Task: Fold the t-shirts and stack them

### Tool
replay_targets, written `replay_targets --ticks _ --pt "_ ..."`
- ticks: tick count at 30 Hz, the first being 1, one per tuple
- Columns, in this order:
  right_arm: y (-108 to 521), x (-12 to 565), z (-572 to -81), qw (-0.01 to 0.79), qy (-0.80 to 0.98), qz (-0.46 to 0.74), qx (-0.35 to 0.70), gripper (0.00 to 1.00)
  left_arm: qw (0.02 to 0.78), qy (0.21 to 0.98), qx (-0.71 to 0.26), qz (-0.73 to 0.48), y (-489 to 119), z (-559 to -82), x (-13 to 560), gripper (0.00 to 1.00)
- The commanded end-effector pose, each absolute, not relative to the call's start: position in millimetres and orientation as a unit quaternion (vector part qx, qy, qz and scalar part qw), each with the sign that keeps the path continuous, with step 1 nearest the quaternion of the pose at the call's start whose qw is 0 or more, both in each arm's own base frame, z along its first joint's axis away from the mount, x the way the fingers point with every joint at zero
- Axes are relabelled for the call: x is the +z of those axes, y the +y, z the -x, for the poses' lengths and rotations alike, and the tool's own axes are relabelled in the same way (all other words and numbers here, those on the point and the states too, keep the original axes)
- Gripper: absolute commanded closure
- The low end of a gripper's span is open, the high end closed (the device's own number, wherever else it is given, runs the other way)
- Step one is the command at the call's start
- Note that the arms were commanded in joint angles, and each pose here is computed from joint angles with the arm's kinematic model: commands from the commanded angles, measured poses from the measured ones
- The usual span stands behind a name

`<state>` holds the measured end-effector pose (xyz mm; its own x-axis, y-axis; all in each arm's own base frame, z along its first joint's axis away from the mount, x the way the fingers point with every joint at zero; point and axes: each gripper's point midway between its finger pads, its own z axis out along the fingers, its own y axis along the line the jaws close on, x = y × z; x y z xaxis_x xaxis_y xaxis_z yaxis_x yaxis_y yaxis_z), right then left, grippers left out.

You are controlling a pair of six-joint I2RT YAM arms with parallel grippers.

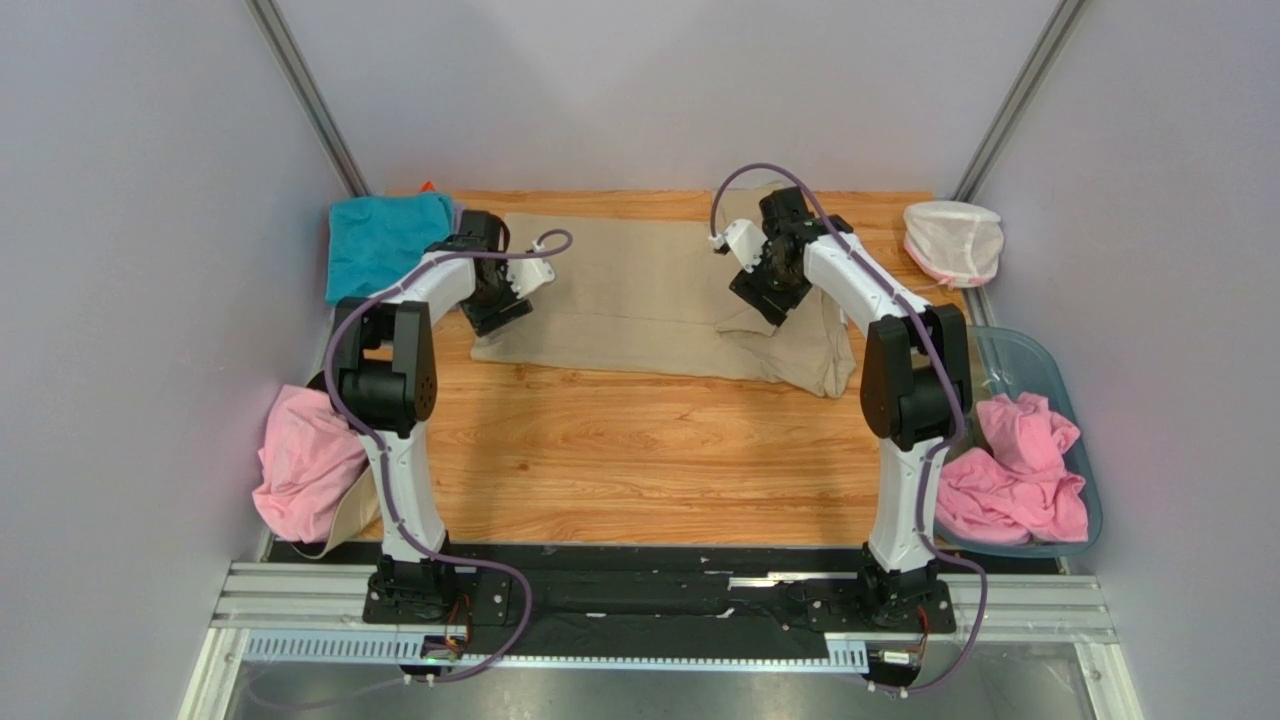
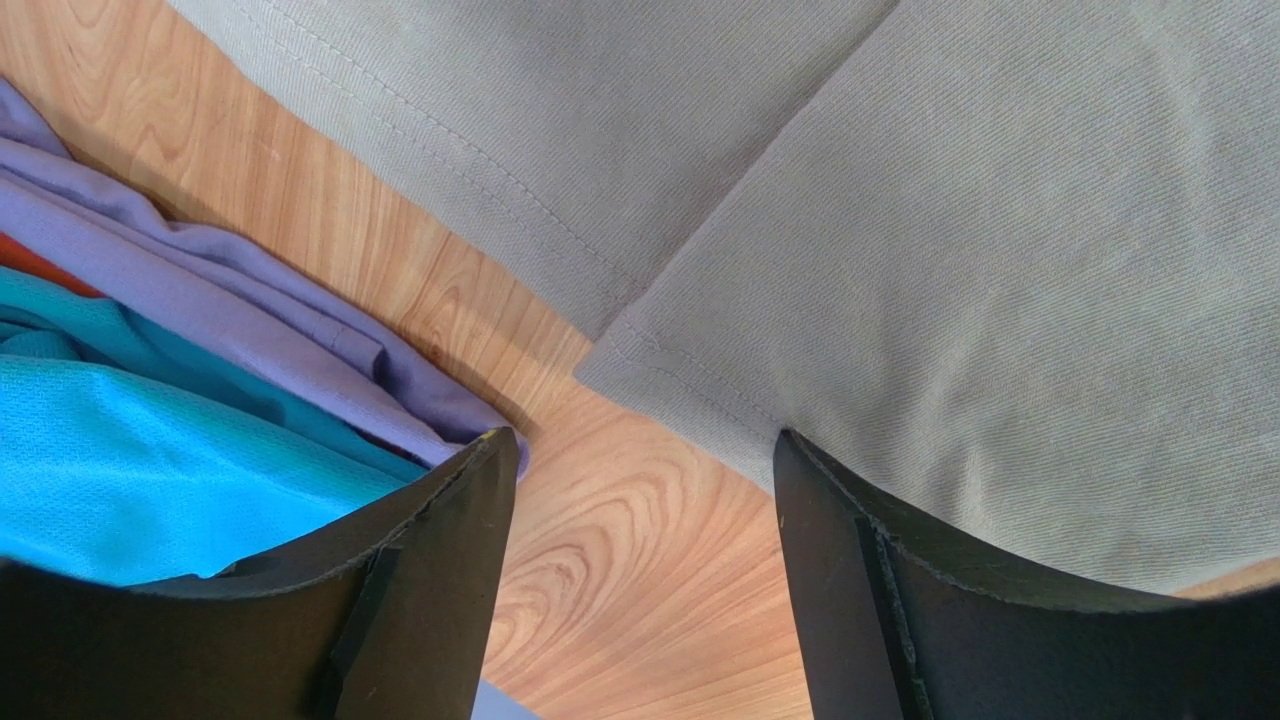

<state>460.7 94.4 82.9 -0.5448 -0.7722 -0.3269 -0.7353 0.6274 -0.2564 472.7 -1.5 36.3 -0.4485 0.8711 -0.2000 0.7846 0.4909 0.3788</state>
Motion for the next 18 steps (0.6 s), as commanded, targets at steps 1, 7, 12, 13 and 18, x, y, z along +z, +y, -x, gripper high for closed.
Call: replay_targets --ticks 1,7,12,13,18 --pt "111.8 92.4 -463.3 0.229 0.873 0.431 -0.027 0.38 0.214 0.840 0.122 -0.484 -4.0 -475.5 58.7 0.27" --pt "118.4 85.6 -465.3 0.219 0.871 0.438 -0.020 0.40 0.212 0.840 0.121 -0.485 -3.8 -474.0 56.4 0.26" --pt "120.7 77.9 -462.2 0.208 0.870 0.446 -0.013 0.41 0.208 0.840 0.124 -0.486 -2.7 -474.6 53.0 0.25" --pt "121.4 76.8 -461.9 0.207 0.870 0.447 -0.013 0.41 0.206 0.840 0.123 -0.486 -2.4 -473.7 51.7 0.25" --pt "123.5 70.3 -463.2 0.201 0.869 0.452 -0.013 0.41 0.202 0.840 0.124 -0.488 -1.7 -472.8 48.5 0.25"
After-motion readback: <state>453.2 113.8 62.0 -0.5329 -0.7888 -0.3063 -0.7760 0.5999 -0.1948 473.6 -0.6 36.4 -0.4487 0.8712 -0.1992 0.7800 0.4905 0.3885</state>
